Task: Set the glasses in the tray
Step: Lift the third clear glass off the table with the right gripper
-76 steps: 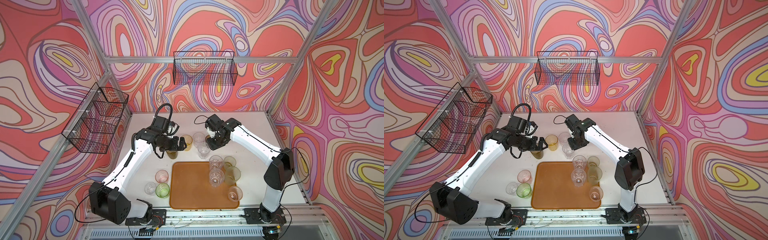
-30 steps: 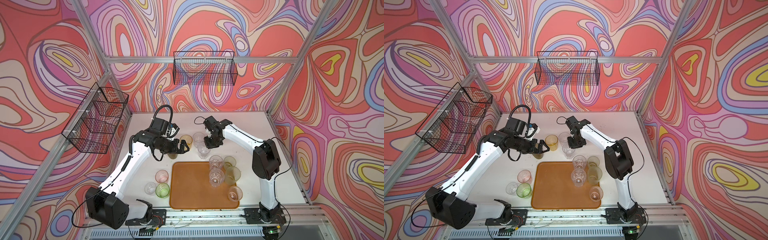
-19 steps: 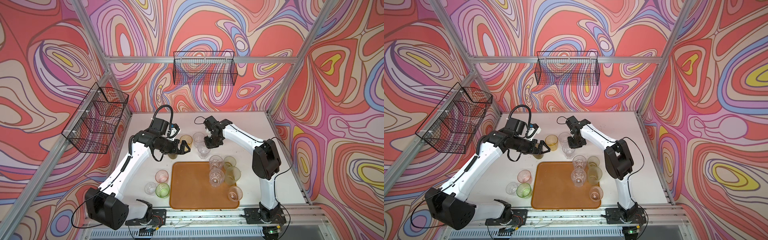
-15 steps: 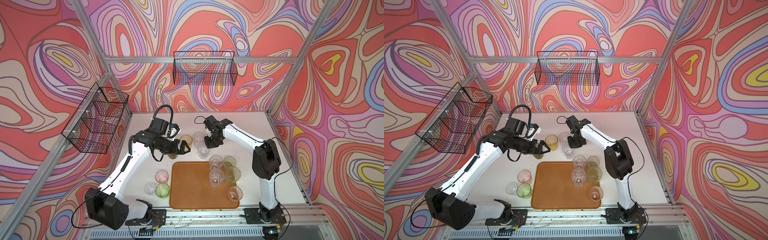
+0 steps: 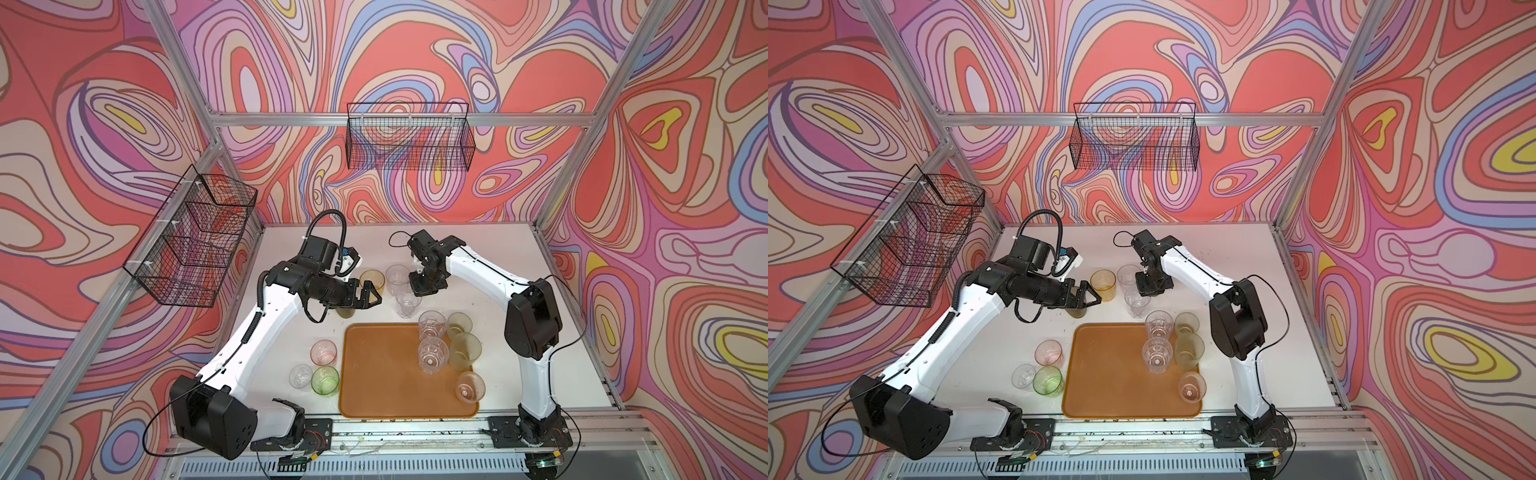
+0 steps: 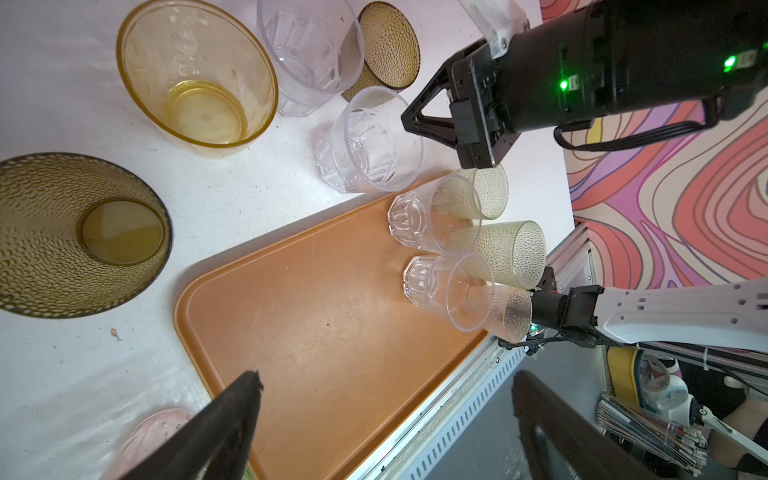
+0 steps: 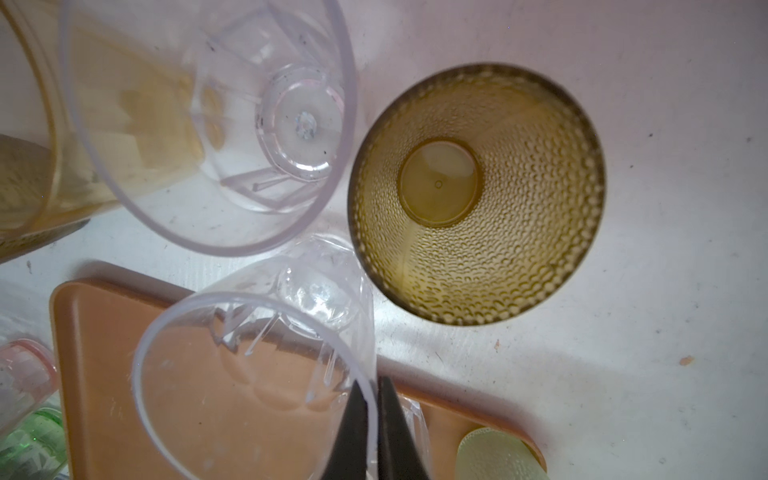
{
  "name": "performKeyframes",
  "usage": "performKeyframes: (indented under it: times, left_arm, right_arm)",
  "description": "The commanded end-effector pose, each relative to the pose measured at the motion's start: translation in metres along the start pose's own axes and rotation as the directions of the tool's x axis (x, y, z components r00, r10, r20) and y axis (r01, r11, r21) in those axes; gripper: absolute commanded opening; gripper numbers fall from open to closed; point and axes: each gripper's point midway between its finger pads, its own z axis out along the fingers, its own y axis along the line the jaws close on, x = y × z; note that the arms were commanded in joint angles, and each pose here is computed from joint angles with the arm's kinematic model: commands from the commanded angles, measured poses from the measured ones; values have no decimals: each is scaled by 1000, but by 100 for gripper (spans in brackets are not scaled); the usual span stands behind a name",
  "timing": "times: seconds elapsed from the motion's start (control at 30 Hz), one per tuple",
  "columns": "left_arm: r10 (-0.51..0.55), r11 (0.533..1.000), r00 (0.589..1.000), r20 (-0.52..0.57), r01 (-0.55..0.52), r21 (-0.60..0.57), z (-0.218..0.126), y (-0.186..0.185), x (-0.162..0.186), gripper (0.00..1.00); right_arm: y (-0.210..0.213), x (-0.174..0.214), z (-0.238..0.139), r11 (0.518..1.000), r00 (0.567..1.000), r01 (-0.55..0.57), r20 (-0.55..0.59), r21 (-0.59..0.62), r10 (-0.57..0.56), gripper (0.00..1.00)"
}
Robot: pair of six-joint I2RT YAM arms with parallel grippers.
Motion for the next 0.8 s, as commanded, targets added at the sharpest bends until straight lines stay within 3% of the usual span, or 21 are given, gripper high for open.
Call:
performKeyframes:
  times: [0.0,0.77]
  left_arm:
    - [15,1000,1000,8,-15,26,-4,-7,2,97]
    - [8,997,999,41,-11,79,-5,-18,-10,97]
  right_arm:
    - [1,-8,-32,1000,998,9,63,-4,-9,0]
    - [-7,18,-112,1000,992,-7,126,4,6,0]
